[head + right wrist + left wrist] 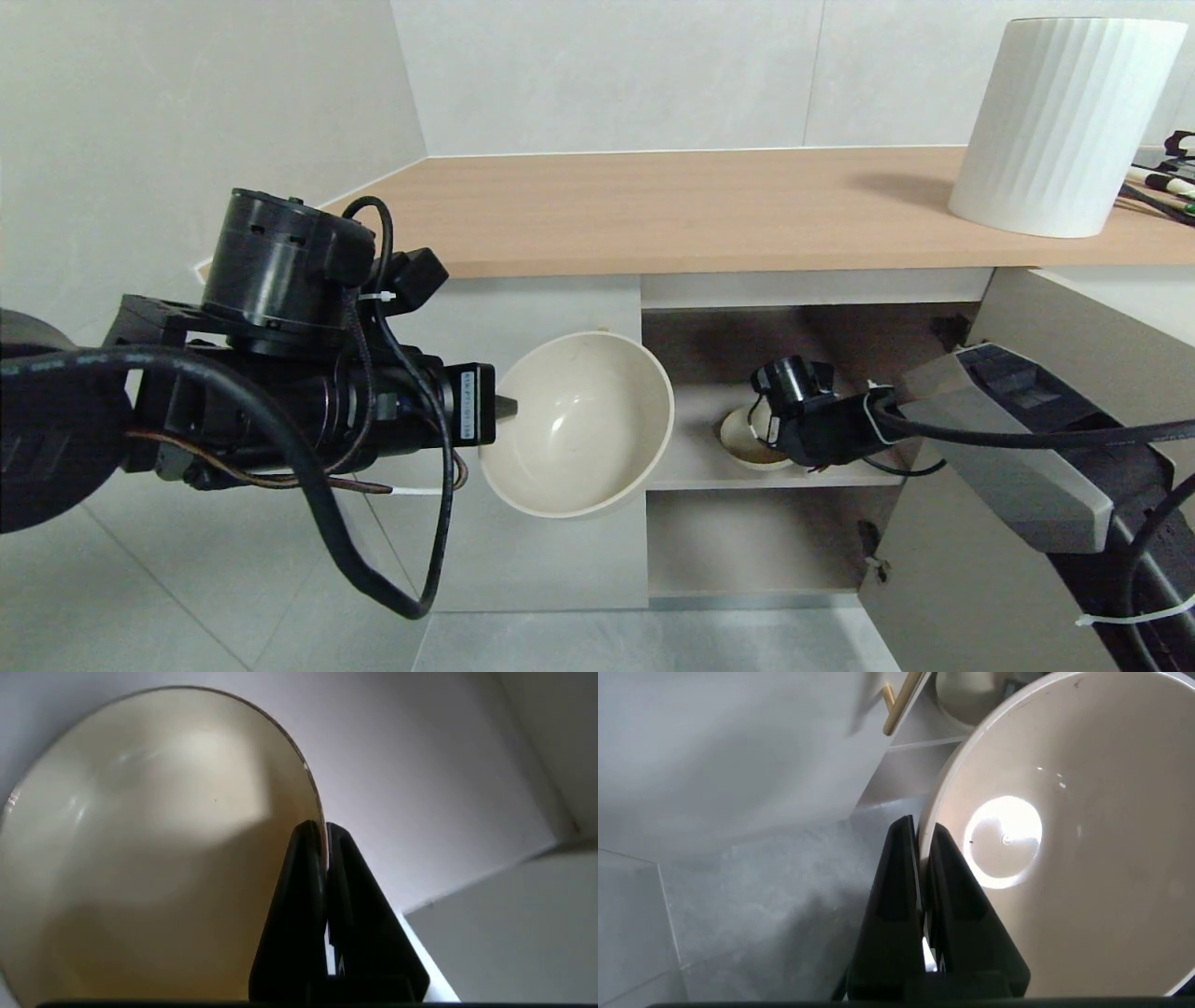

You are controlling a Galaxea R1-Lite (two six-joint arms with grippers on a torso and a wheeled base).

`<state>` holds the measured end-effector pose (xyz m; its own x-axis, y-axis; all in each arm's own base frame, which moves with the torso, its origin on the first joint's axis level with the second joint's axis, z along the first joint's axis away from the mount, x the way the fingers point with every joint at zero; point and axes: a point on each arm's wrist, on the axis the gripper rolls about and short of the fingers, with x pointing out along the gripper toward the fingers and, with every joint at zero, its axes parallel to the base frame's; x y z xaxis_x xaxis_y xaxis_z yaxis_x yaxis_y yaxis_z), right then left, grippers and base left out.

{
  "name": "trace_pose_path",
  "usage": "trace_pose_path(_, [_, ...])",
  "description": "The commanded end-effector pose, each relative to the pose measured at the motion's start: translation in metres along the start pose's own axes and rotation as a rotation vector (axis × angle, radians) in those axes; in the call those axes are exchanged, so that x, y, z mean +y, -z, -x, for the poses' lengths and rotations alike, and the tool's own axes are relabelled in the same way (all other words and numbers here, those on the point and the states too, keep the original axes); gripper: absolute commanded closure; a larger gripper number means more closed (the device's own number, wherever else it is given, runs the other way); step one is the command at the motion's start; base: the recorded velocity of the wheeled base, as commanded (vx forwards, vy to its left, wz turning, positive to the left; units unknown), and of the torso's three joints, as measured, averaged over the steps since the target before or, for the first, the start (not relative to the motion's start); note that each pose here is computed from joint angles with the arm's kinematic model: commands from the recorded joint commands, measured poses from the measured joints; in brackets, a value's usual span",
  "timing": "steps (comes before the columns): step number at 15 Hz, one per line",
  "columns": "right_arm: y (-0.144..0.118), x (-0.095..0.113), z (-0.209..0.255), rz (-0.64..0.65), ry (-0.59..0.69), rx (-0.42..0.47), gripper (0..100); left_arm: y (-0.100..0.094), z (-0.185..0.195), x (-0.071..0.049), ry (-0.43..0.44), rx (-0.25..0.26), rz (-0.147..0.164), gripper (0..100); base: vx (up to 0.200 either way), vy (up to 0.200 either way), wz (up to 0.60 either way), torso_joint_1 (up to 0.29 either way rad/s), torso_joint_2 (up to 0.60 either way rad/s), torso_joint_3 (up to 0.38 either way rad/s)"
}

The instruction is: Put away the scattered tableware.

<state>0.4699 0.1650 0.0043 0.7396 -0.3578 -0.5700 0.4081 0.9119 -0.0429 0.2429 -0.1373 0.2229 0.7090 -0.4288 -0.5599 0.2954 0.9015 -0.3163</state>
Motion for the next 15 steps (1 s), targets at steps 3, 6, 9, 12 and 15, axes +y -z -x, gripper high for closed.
trace_pose_path(3, [-0.002,0.005,-0.007,-0.017,-0.002,-0.021,100,0.0,-0.001,0.0,0.0,0.001,0.0,100,0.0,0.0,0.0,0.0,0.0,0.0])
trace_pose_path(6, [-0.007,0.009,-0.009,-0.034,0.002,-0.045,0,0.0,-0.002,0.0,-0.001,0.003,0.0,100,0.0,0.0,0.0,0.0,0.0,0.0])
trace_pose_path(9, [-0.019,0.006,0.0,-0.092,-0.005,-0.062,0,0.001,-0.003,0.0,-0.002,0.008,0.0,100,0.0,0.0,0.0,0.0,0.0,0.0])
trace_pose_path(12, [-0.038,-0.016,0.07,-0.1,-0.097,0.006,0,0.007,-0.015,-0.001,-0.006,0.048,-0.012,100,0.0,0.0,0.0,0.0,0.0,0.0])
trace_pose_path(15, [-0.055,-0.05,0.166,-0.074,-0.325,0.057,0,0.024,-0.028,-0.01,0.01,0.119,-0.113,100,0.0,0.0,0.0,0.0,0.0,0.0])
